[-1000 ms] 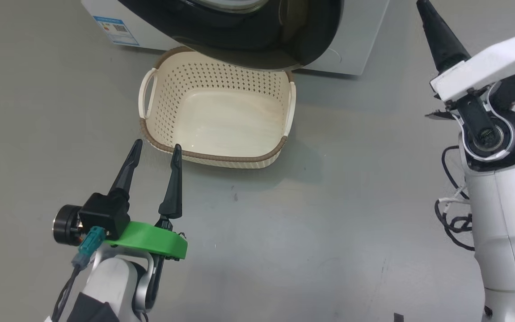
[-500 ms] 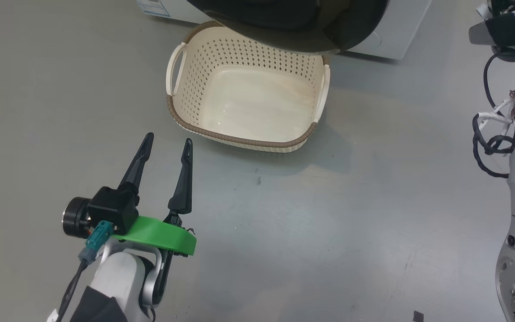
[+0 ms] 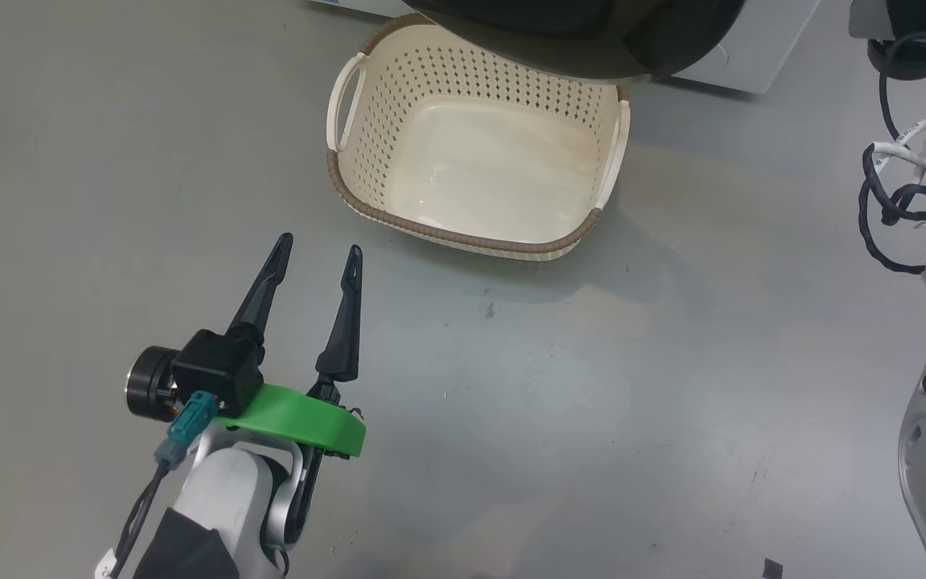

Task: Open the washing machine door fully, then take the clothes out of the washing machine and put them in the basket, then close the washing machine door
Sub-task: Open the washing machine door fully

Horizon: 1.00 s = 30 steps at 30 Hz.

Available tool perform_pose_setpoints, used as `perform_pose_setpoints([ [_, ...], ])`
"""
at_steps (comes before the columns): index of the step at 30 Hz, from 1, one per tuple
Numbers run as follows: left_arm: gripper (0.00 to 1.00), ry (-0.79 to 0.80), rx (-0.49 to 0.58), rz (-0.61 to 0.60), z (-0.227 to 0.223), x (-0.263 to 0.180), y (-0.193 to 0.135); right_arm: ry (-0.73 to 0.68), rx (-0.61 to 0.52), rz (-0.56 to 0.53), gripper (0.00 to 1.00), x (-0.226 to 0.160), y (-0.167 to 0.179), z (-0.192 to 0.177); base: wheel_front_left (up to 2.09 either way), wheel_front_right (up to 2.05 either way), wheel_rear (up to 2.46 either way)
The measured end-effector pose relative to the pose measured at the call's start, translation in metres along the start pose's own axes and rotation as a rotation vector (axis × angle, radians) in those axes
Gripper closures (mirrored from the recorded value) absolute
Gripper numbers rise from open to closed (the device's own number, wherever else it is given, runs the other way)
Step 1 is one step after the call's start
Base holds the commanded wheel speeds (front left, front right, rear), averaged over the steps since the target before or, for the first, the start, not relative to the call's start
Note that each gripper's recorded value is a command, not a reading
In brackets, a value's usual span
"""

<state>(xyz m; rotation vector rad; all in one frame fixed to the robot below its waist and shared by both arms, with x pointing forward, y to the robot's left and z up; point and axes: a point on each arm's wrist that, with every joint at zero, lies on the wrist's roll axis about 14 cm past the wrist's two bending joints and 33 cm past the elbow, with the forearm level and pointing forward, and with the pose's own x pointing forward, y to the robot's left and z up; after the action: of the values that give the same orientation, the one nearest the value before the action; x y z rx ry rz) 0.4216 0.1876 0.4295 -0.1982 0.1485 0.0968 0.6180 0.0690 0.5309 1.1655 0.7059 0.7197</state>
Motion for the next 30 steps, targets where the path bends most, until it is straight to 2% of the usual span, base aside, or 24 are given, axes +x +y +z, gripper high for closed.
perform_pose_setpoints([
  [13,0.00,-0.001,-0.008,0.018,0.001,0.003,0.003,0.132,0.095,-0.053,1.00,0.013,-0.023,-0.020,0.00,0.00,0.00],
  [17,0.00,-0.005,-0.008,0.016,0.002,0.003,0.003,0.179,0.156,-0.064,1.00,0.013,-0.031,-0.030,0.00,0.00,0.00],
  [30,0.00,-0.018,-0.007,0.014,0.008,0.001,0.001,0.257,0.250,-0.051,1.00,0.008,-0.025,-0.044,0.00,0.00,0.00],
])
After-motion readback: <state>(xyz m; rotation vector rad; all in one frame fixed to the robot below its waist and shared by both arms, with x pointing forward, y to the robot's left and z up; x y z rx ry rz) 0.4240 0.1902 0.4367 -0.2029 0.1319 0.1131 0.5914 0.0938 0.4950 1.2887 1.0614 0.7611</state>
